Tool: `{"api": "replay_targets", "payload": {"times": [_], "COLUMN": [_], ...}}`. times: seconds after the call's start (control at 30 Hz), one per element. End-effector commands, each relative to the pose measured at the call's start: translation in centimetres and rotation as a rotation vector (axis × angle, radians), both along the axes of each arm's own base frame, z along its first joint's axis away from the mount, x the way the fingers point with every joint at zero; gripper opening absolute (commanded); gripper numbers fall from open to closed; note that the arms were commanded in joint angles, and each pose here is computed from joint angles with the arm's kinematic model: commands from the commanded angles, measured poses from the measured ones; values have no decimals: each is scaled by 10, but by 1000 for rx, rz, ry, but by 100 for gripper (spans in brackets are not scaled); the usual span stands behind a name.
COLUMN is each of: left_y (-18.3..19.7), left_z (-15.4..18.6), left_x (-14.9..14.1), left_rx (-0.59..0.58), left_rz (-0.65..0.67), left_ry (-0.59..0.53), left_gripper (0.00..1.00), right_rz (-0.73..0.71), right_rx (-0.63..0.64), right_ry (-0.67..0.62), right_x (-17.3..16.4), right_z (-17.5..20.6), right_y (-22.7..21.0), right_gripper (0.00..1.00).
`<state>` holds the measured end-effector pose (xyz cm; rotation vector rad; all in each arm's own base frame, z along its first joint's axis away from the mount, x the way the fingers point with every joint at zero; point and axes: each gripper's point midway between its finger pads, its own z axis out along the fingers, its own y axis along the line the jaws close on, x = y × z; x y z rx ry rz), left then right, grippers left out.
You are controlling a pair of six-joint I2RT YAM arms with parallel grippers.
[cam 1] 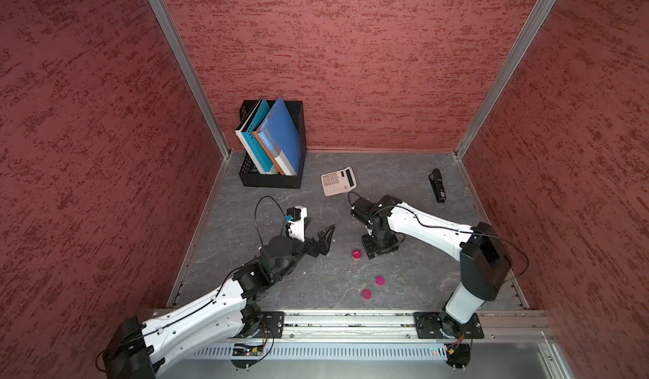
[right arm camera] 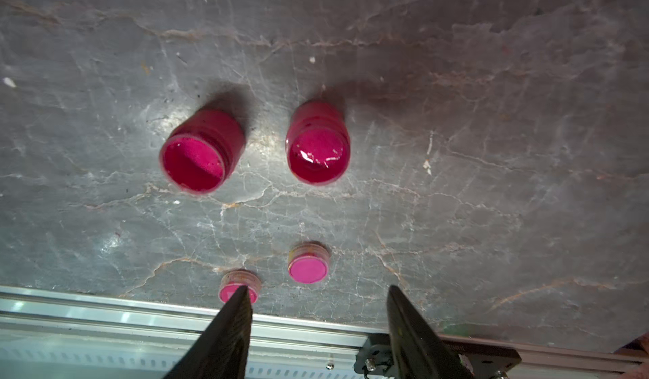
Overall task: Close the paint jar lid
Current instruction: Pick up the paint jar from the center of the board.
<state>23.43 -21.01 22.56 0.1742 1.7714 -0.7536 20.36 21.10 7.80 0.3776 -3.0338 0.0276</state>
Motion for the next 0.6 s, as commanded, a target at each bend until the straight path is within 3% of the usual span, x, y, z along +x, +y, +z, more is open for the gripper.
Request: {"api": "replay_targets", "payload": {"times": [0.0,0.3,0.57], "left_y": [5,7,4], "left_z": [-4,-6,-5], "left_x": [-3,-3,-2], "left_rx": [11,21,28], "left_rz": [3,9,-1], "left_ry": [-1,4,7], "left_gripper": [100,100,100], "right_rz": [-16,-20,-38], "right_rx": [50,60,68], "right_ry": [-26,-12,-8], "right_x": [16,34,39], "right_z": [-9,-26,-33], "right_y": [13,18,15], "right_gripper": [59,58,48]}}
